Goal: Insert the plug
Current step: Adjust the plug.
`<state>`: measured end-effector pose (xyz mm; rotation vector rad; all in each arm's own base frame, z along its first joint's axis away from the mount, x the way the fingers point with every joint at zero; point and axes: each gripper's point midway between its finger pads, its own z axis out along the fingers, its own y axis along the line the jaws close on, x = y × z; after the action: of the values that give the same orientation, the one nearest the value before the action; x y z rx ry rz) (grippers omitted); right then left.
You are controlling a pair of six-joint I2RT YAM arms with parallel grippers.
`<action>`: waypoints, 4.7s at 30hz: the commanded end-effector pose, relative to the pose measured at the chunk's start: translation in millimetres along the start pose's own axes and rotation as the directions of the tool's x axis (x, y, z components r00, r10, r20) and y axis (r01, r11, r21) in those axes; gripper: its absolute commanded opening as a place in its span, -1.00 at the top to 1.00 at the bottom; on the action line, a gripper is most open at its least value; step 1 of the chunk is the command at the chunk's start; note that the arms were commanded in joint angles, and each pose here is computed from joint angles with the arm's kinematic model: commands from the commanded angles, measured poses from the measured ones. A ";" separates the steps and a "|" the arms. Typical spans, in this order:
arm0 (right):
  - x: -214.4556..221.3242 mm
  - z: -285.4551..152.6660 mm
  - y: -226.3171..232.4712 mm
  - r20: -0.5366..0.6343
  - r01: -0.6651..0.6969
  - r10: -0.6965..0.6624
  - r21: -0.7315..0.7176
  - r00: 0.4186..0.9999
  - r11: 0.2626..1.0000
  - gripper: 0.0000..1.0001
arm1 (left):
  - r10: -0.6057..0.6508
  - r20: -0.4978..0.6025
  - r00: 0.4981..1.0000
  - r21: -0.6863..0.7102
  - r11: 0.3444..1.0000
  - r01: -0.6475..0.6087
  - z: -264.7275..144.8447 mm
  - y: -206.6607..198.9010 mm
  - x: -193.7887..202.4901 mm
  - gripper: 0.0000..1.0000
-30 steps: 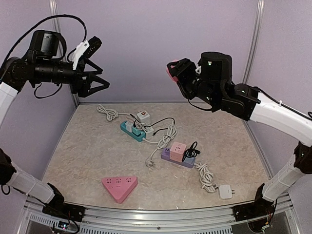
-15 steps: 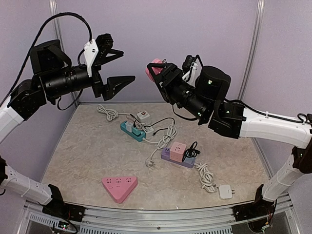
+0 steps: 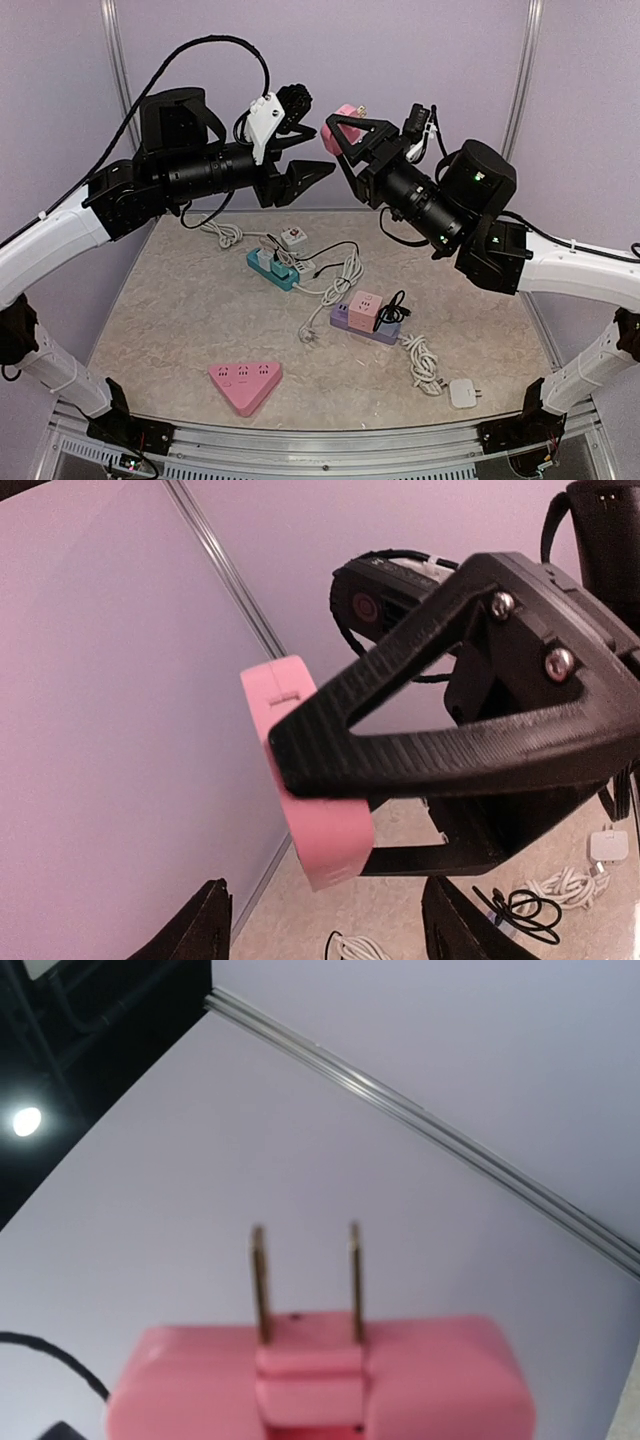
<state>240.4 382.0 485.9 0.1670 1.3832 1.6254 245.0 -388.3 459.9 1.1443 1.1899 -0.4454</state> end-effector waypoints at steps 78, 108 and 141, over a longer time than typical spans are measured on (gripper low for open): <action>243.3 -13.4 -66.7 -0.436 0.248 -0.764 -0.766 0.476 0.593 -0.07 | -0.135 -0.712 0.689 0.285 0.841 0.460 -174.9 -86.8 150.7 1.00; 243.0 -14.3 -64.8 -0.449 0.295 -0.762 -0.734 0.467 0.612 1.00 | -0.140 -0.681 0.719 0.261 0.871 0.417 -167.7 -76.1 147.4 0.14; 194.8 -21.2 34.5 0.076 0.554 -0.727 -0.703 0.682 0.447 1.00 | -0.135 0.000 0.991 0.283 0.950 0.129 -184.8 -77.2 43.1 0.52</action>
<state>104.2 510.0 406.5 -0.9686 0.7753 1.3704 111.7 -247.6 386.7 1.3197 1.2571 -0.7482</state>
